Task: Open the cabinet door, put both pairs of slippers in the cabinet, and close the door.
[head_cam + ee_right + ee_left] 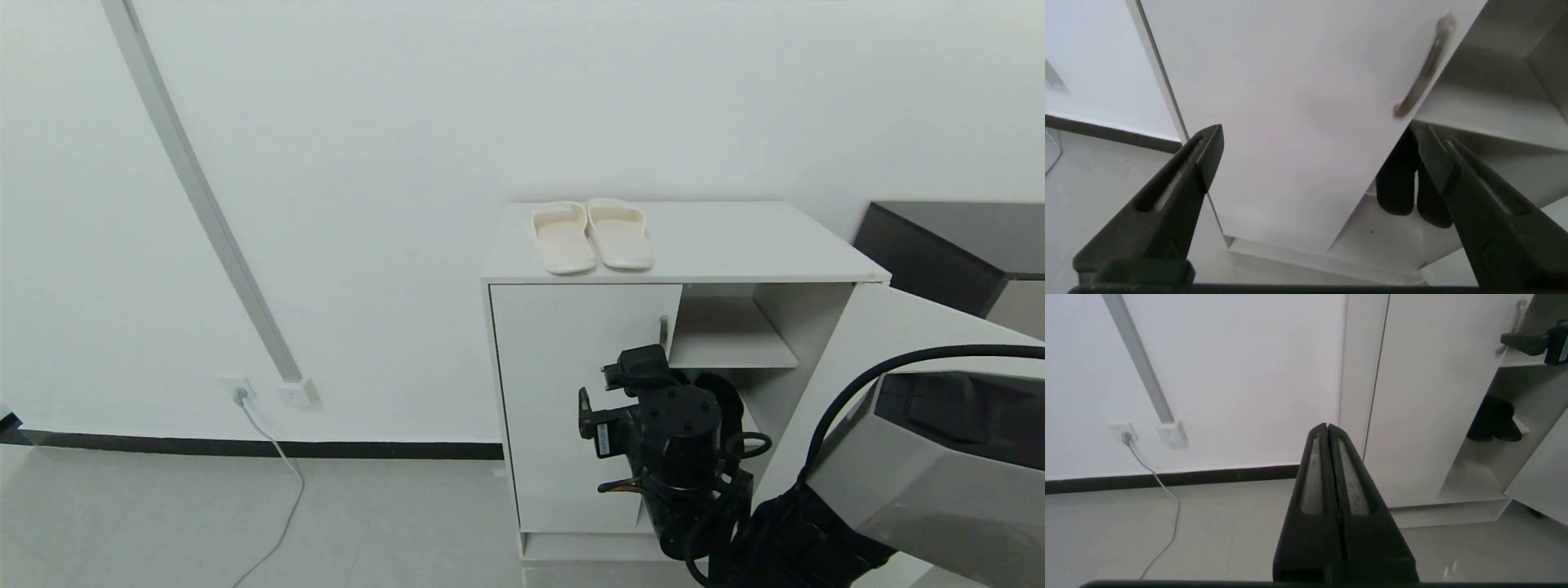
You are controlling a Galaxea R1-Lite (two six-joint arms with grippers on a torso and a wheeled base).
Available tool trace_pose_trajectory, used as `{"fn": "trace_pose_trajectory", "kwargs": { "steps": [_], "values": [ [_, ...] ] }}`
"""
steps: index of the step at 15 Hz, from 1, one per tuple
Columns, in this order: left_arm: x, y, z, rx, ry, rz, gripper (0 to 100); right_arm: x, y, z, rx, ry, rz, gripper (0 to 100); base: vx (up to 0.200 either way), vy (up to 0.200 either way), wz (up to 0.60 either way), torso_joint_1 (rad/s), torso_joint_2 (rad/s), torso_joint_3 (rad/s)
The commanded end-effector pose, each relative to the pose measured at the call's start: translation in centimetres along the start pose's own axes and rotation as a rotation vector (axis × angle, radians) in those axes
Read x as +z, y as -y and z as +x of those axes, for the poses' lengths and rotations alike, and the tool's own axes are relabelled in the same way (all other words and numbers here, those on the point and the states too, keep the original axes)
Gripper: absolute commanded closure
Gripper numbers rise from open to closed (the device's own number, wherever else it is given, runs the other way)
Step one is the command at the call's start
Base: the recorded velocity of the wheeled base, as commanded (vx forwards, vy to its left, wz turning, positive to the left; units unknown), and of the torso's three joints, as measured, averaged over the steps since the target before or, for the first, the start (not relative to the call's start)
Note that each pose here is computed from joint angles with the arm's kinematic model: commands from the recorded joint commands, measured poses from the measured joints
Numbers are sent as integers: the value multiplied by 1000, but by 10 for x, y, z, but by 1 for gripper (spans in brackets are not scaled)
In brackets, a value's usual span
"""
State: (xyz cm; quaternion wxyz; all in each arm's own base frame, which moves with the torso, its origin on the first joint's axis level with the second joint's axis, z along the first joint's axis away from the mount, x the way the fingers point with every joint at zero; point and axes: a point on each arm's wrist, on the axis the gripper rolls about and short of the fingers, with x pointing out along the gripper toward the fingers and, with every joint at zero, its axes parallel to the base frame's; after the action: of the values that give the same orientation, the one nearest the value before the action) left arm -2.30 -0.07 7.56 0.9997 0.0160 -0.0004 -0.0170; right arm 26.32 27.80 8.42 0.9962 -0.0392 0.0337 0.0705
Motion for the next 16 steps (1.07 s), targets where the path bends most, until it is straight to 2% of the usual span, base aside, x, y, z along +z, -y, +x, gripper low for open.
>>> {"fn": "trace_pose_trajectory", "kwargs": {
  "steps": [1,10,12,14,16],
  "values": [
    [0,0,0,0,-2,0,100,1,0,0,0,3,1,0,0,0,0,217,-520,-305],
    [0,0,0,2,-2,-1,100,2,4,4,40,4,-3,0,0,0,0,255,-568,-324],
    [0,0,0,2,-2,-1,100,14,3,14,24,35,-26,0,0,0,0,202,-442,-247],
    [0,0,0,3,-2,-1,100,33,2,22,16,75,6,0,0,0,0,183,-393,-215],
    [0,0,0,3,-2,-1,100,49,3,29,6,38,31,0,0,0,0,178,-376,-202]
  ]
}}
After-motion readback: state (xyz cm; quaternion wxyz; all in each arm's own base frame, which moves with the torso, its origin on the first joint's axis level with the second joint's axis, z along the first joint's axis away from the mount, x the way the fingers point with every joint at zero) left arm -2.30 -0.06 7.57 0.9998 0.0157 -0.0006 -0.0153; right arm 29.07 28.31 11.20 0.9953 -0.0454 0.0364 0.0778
